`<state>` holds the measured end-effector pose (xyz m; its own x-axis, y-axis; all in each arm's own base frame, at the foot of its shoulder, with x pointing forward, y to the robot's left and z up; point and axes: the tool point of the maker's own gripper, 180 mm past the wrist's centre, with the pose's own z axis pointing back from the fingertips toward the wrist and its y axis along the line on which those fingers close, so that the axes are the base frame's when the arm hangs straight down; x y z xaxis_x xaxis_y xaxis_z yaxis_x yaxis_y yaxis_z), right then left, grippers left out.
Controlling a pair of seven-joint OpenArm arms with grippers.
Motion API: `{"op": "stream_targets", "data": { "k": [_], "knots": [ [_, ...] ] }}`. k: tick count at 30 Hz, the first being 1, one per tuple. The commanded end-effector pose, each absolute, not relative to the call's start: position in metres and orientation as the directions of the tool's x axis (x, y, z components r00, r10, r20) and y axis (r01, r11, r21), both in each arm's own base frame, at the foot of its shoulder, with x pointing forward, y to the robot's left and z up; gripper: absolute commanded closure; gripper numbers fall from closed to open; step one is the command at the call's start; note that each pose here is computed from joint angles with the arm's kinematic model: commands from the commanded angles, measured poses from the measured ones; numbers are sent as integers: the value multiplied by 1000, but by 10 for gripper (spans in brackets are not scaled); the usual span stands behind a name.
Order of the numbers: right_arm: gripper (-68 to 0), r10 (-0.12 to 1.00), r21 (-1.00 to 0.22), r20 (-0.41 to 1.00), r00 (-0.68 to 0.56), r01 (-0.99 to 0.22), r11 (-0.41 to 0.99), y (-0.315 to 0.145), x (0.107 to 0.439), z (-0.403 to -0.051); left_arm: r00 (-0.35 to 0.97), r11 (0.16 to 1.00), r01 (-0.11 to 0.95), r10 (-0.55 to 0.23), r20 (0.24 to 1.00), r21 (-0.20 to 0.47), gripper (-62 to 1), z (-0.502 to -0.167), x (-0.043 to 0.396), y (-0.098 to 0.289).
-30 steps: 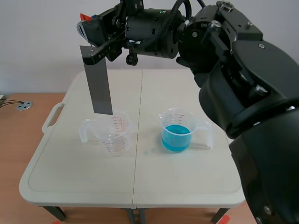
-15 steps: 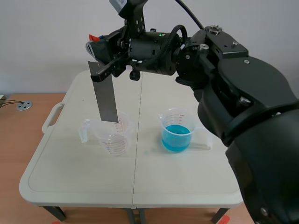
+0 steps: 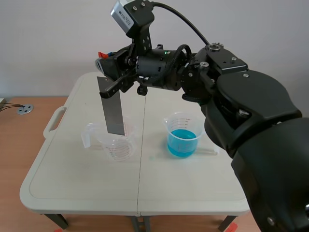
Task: Hold the metal plate by the orange handle, dip it into the blue solution, take it out and point at it, then put the plate back in the beaker on the left.
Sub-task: 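Put the plate into the left beaker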
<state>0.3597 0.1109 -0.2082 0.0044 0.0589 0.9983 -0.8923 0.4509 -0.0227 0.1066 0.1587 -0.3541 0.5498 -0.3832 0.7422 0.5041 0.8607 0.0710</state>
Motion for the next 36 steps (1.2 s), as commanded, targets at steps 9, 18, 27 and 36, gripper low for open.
{"op": "stream_targets", "data": {
  "k": [9,18,27,36],
  "knots": [
    [-13,10,15,1000,22,-899,438,114,361,-211,532,860,504,-378,758,75,-12,-350,110,156],
    [-13,32,47,997,66,-911,411,123,353,-235,531,860,504,-378,758,75,-12,-350,110,156],
    [-13,51,73,993,104,-908,413,121,347,-254,531,860,504,-377,758,75,-12,-350,110,156],
    [-13,79,69,991,111,-909,412,121,342,-263,531,860,504,-377,758,75,-13,-350,110,156]
  ]
}}
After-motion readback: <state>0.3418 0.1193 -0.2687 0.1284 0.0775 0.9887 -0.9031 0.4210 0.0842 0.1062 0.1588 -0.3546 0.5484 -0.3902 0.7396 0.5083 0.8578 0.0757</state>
